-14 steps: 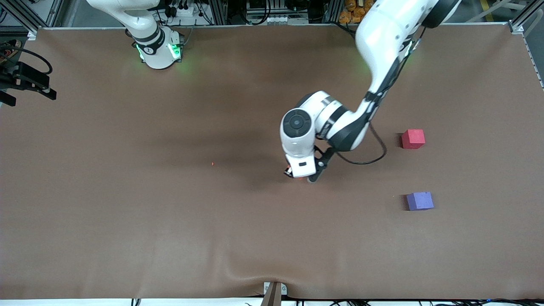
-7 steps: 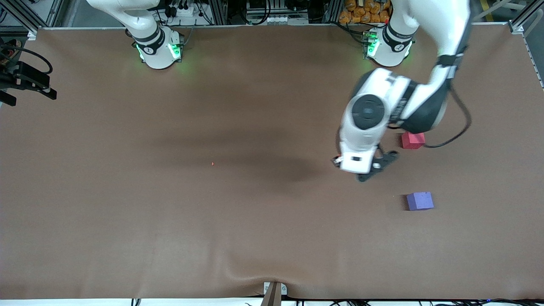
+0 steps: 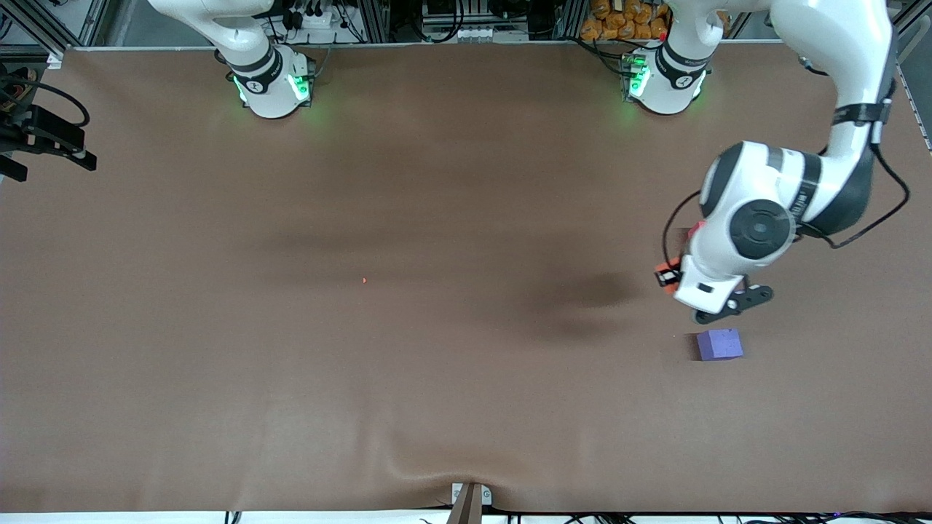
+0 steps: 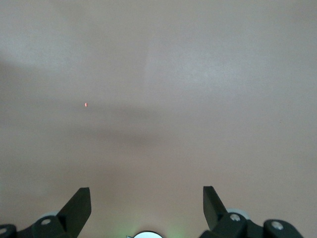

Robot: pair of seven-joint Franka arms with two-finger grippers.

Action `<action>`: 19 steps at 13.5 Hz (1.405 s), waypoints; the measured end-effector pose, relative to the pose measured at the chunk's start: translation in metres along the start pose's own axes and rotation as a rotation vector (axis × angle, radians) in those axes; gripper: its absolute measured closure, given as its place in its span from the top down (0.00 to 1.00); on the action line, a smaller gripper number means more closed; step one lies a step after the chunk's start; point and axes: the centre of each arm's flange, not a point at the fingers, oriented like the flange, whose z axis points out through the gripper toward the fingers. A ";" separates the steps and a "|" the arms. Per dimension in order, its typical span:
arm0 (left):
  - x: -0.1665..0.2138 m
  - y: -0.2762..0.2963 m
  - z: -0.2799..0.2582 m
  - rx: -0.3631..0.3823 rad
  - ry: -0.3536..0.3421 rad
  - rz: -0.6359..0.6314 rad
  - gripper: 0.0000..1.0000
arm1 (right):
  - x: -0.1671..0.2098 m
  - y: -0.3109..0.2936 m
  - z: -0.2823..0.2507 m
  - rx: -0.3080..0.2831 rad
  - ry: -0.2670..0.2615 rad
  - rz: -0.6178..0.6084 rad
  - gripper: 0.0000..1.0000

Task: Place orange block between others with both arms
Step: 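Carry the orange cube with the left gripper toward the pink cube, then lower the orange cube between the pink and blue cubes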

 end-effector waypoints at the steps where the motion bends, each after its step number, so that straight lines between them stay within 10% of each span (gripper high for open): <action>1: 0.008 -0.012 0.012 -0.019 0.014 0.020 0.55 | 0.000 0.000 0.000 0.000 0.000 0.000 1.00; 9: 0.025 -0.084 0.124 -0.113 0.112 0.156 0.55 | 0.001 -0.005 -0.002 0.070 0.019 -0.009 1.00; 19: 0.014 -0.116 0.164 -0.106 0.176 0.229 0.55 | -0.004 0.005 -0.002 0.022 -0.003 0.011 1.00</action>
